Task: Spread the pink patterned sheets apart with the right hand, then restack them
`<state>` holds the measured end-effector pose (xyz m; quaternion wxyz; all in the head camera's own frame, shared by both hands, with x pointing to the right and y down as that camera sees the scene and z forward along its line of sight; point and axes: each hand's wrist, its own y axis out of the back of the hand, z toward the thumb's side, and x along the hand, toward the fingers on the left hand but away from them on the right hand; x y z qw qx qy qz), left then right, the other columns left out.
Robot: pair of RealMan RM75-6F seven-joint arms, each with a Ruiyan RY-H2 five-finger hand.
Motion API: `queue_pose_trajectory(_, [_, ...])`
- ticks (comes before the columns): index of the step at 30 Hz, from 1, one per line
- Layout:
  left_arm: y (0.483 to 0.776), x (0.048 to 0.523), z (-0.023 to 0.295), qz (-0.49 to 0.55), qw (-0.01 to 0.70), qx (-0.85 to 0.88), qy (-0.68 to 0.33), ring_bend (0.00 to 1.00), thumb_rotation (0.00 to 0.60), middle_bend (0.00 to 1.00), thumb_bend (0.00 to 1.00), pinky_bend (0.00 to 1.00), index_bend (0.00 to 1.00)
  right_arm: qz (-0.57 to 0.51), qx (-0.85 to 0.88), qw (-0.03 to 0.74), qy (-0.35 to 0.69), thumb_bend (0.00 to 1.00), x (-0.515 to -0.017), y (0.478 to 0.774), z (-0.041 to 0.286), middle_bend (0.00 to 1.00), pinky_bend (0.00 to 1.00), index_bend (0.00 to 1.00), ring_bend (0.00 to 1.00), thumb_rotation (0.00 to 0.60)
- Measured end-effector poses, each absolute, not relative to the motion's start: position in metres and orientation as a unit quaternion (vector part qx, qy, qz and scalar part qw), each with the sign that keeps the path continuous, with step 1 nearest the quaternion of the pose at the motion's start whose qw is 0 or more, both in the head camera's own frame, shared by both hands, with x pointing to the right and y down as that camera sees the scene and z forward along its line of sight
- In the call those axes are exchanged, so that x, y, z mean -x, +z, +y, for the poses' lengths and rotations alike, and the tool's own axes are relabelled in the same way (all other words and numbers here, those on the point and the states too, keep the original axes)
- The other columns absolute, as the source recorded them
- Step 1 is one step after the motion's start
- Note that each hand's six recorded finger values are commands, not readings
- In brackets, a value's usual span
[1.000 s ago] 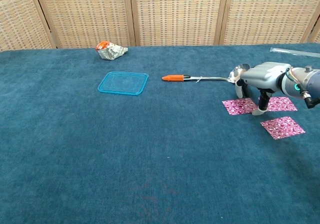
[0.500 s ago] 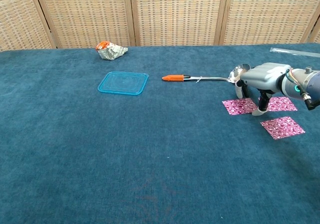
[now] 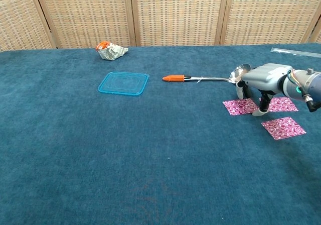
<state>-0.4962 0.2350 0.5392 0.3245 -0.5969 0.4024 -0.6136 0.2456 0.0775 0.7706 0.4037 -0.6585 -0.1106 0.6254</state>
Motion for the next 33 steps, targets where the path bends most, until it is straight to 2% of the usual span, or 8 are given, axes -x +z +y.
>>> queue_pose_trajectory(17, [0.538,0.496,0.234,0.403,0.326,0.596,-0.613,0.00,0.469,0.00,0.00,0.00,0.07,-0.122,0.661,0.404,0.620,0.35,-0.250,0.763,0.075,0.40,0.08,0.49,0.19,0.600])
queue_pose_trajectory(33, [0.540,0.493,0.232,0.403,0.328,0.601,-0.608,0.00,0.470,0.00,0.00,0.00,0.07,-0.131,0.664,0.410,0.612,0.35,-0.260,0.740,0.077,0.40,0.08,0.49,0.19,0.600])
